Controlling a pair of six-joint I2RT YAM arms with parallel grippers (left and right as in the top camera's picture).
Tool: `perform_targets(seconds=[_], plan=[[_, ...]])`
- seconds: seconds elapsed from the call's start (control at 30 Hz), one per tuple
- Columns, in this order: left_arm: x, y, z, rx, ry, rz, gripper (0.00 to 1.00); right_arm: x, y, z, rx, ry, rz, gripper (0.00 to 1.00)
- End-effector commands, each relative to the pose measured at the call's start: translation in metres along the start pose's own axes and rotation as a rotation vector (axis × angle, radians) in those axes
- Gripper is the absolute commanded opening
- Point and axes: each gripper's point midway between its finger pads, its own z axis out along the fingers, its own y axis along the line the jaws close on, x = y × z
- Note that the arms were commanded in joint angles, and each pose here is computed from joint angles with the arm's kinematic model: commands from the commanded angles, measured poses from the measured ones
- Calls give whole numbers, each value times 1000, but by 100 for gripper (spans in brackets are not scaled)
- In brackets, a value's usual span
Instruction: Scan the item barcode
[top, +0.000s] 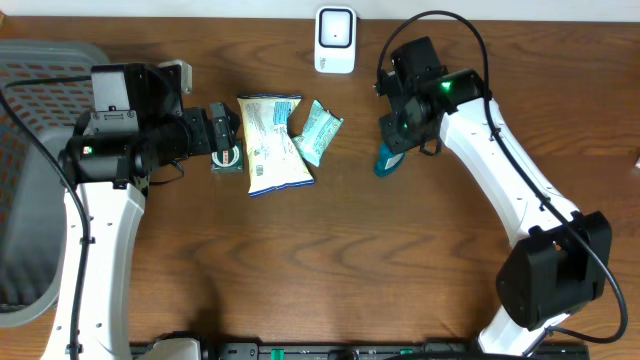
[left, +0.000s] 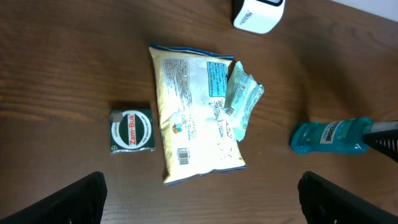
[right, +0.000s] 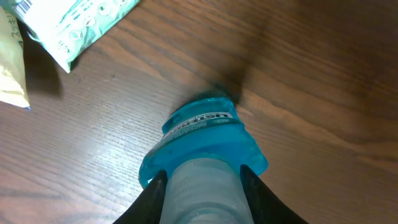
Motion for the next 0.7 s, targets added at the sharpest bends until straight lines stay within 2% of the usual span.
perform_targets(seconds=[0.0, 0.3, 0.4, 0.67], plan=[[-1, 1, 1, -6, 0, 17, 98, -3, -2, 2, -1, -12, 56, 26], [-1, 1, 1, -6, 0, 17, 98, -26, -3, -2, -13, -101, 323, 26], [-1, 1, 1, -6, 0, 17, 97, -29, -2, -2, -29, -112, 430, 22], [-1, 1, 1, -6, 0, 17, 98, -31, 6, -3, -85, -108, 557, 20]])
